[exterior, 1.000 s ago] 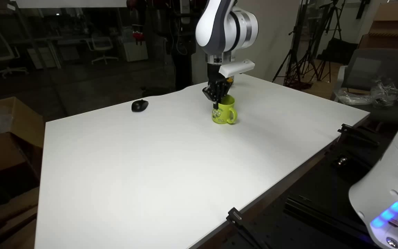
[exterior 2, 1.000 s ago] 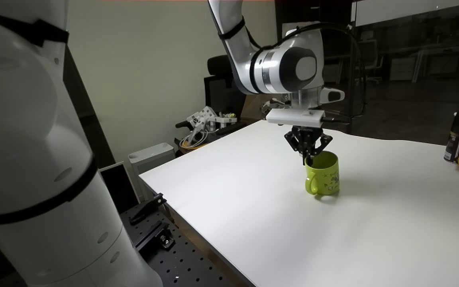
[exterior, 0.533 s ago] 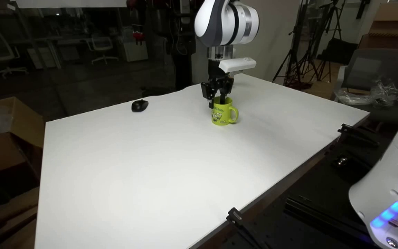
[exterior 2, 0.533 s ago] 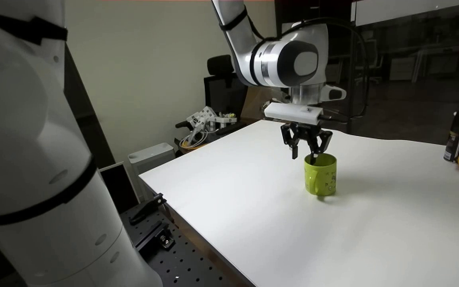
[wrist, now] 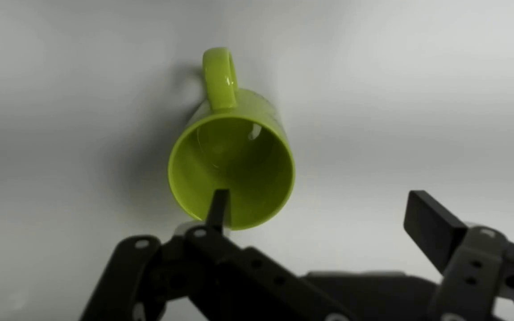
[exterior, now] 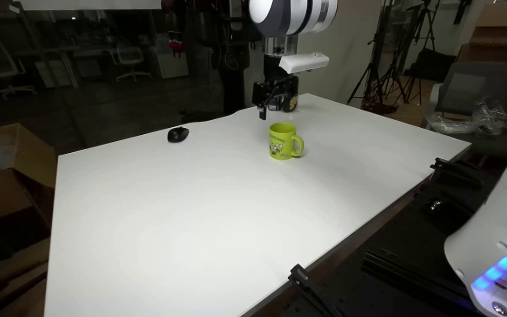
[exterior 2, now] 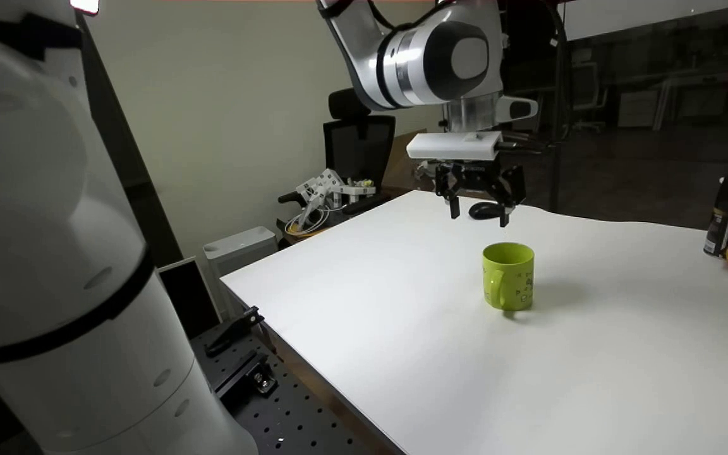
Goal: Move the mug to the right
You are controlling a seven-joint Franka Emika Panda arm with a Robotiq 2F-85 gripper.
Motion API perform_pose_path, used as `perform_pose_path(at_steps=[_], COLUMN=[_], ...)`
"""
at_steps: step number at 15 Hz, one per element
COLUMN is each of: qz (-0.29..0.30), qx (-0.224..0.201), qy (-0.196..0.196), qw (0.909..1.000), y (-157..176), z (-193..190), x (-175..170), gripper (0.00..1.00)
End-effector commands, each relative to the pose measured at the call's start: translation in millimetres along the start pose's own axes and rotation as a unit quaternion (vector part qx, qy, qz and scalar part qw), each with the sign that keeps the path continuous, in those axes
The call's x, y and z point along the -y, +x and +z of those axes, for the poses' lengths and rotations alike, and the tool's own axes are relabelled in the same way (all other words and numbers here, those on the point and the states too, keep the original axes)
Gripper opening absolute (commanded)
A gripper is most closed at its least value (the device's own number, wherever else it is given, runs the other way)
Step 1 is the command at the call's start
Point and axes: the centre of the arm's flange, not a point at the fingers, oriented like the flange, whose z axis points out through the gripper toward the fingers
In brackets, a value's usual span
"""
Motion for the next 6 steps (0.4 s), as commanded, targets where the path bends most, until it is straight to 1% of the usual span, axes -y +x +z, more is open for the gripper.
perform_pose_path(at_steps=[1, 2, 4, 6], qz=[-0.019, -0.013, -0.018, -0.016], qx=[-0.003, -0.003, -0.005, -0.001], qy=[0.004, -0.001, 0.000, 0.000], qw=[0.9998, 0.9999, 0.9998, 0.9999], y=[-20.6, -5.4, -7.1, -8.0], z=[-35.9, -14.2, -19.8, -15.4], x=[22.3, 10.8, 15.5, 12.8], gripper=[1.00, 1.00, 1.00, 1.00])
